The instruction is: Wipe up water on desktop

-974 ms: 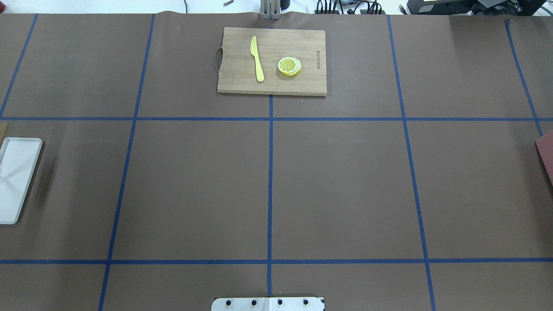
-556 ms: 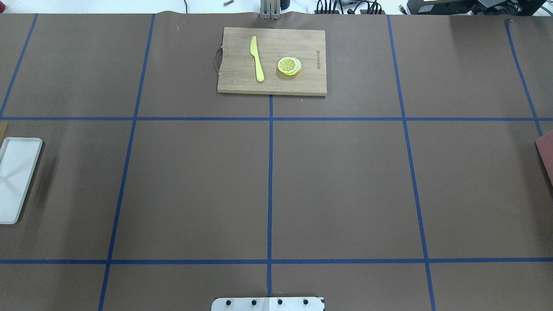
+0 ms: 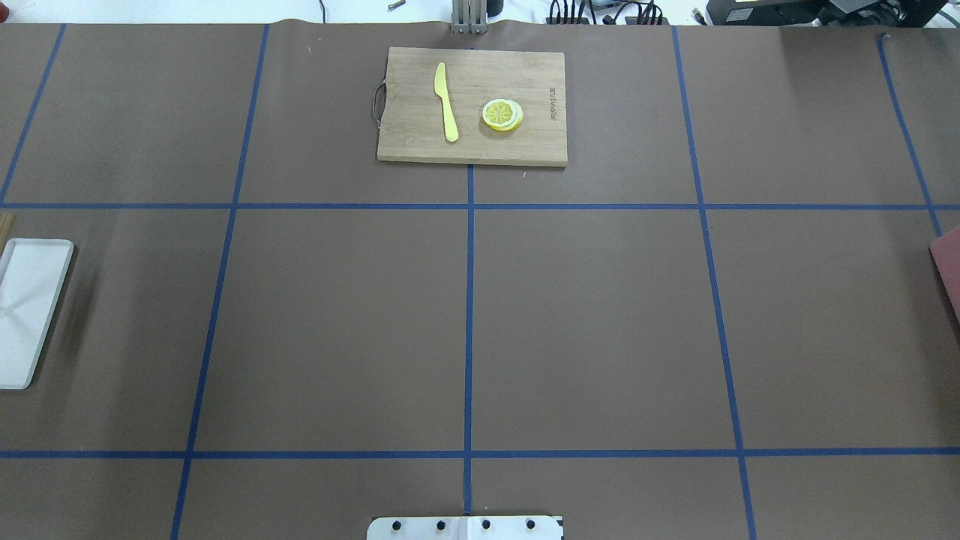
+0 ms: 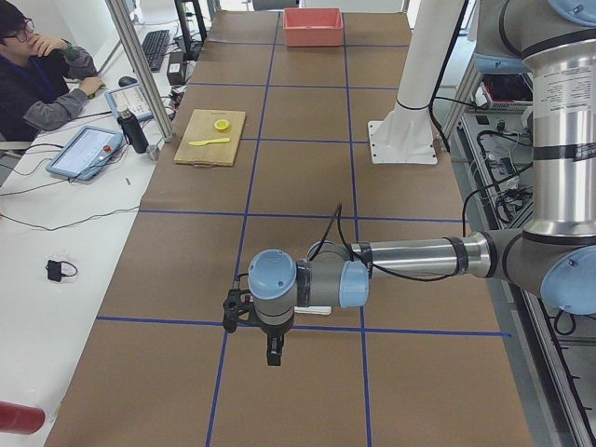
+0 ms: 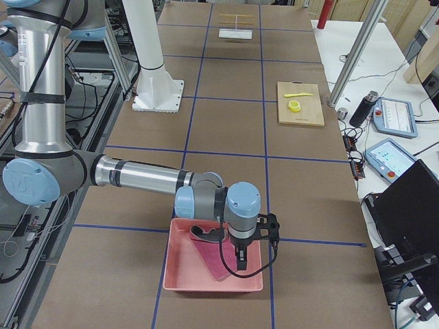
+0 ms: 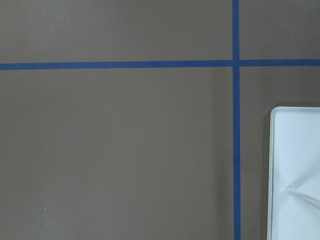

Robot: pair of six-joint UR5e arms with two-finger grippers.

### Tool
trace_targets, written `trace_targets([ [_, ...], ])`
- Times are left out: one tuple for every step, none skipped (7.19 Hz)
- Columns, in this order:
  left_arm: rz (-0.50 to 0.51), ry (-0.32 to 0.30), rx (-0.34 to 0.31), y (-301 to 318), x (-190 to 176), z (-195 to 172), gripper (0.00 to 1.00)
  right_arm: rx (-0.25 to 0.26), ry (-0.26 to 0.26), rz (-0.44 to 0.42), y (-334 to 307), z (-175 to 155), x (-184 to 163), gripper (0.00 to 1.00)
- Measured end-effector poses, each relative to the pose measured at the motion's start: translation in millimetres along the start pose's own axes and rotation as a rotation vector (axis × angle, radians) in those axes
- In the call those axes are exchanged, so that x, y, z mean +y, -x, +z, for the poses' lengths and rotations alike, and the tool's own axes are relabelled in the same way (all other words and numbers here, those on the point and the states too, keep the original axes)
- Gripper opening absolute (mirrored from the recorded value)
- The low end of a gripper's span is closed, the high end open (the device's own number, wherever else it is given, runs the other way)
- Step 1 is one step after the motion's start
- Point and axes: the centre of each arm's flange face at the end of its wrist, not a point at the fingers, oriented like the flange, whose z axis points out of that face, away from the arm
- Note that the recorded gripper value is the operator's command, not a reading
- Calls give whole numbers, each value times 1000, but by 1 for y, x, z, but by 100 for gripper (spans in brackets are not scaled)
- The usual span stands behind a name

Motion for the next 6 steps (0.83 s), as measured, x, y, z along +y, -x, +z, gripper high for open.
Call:
trace_targets([
  [-1, 1, 0, 0, 1, 0, 99, 7, -42, -34, -1, 3, 7, 100],
  [-2, 3, 0, 1, 2, 1, 99, 12, -75, -59, -2, 5, 13, 100],
  [-3, 4, 0, 2, 3, 2, 99, 14, -92, -69, -3, 6, 18, 100],
  [-3, 5, 0, 2, 3, 2, 99, 16, -98, -72, -3, 7, 20, 100],
  [-3, 6, 0, 2, 3, 3, 99, 16, -98, -72, -4, 8, 22, 100],
  [-3, 6, 0, 3, 4, 3, 99, 17, -97, -71, -4, 9, 23, 100],
])
